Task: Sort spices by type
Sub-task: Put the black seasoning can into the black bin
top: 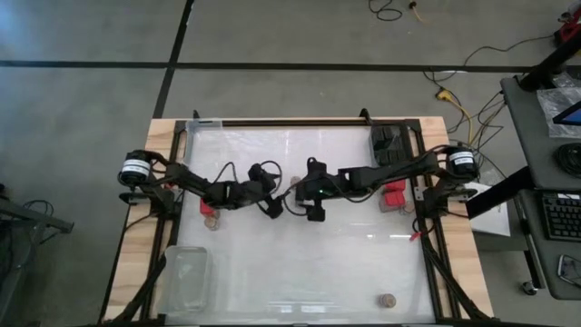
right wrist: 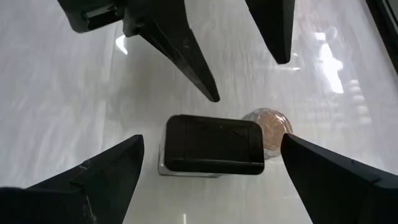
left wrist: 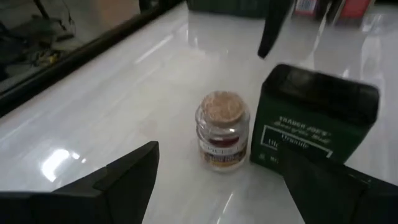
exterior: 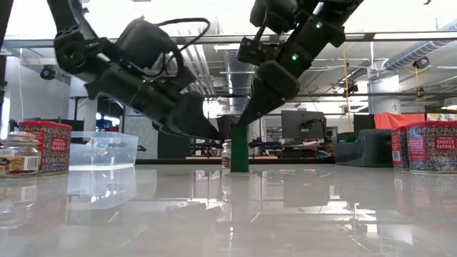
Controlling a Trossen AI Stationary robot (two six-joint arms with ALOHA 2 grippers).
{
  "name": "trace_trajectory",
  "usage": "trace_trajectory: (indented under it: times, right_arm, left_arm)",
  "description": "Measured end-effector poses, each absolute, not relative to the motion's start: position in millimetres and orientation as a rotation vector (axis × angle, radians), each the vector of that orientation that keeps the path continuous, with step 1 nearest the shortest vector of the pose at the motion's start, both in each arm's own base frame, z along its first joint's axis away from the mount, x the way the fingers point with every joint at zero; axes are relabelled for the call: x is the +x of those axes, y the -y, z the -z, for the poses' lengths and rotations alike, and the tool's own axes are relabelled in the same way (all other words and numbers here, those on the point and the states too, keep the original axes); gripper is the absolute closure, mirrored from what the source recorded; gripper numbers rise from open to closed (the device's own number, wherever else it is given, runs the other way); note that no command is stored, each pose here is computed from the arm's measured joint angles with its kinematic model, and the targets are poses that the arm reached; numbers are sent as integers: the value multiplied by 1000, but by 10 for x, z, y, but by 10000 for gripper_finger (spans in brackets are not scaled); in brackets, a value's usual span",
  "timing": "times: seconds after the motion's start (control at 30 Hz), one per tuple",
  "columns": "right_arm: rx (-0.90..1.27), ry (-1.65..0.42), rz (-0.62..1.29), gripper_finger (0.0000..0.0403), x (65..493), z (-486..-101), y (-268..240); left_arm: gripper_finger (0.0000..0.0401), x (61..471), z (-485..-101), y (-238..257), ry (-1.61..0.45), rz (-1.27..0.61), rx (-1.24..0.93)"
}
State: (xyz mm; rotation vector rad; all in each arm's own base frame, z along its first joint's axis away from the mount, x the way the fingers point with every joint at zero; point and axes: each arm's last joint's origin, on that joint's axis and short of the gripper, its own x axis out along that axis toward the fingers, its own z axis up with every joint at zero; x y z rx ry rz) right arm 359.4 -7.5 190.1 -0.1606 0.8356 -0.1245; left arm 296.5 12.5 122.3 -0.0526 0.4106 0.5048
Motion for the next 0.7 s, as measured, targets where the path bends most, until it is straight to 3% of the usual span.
trace_trajectory:
  times: [0.5,0.7]
  right_arm:
    - [-76,-861,152,35,3689,-1705,98]
    - [-73,-857,154,65,3692,-1705,96]
  left_arm:
    - [91,2788,-1047,-126,-427,-517,-94]
    - [91,2787,-1046,-126,-427,-517,-95]
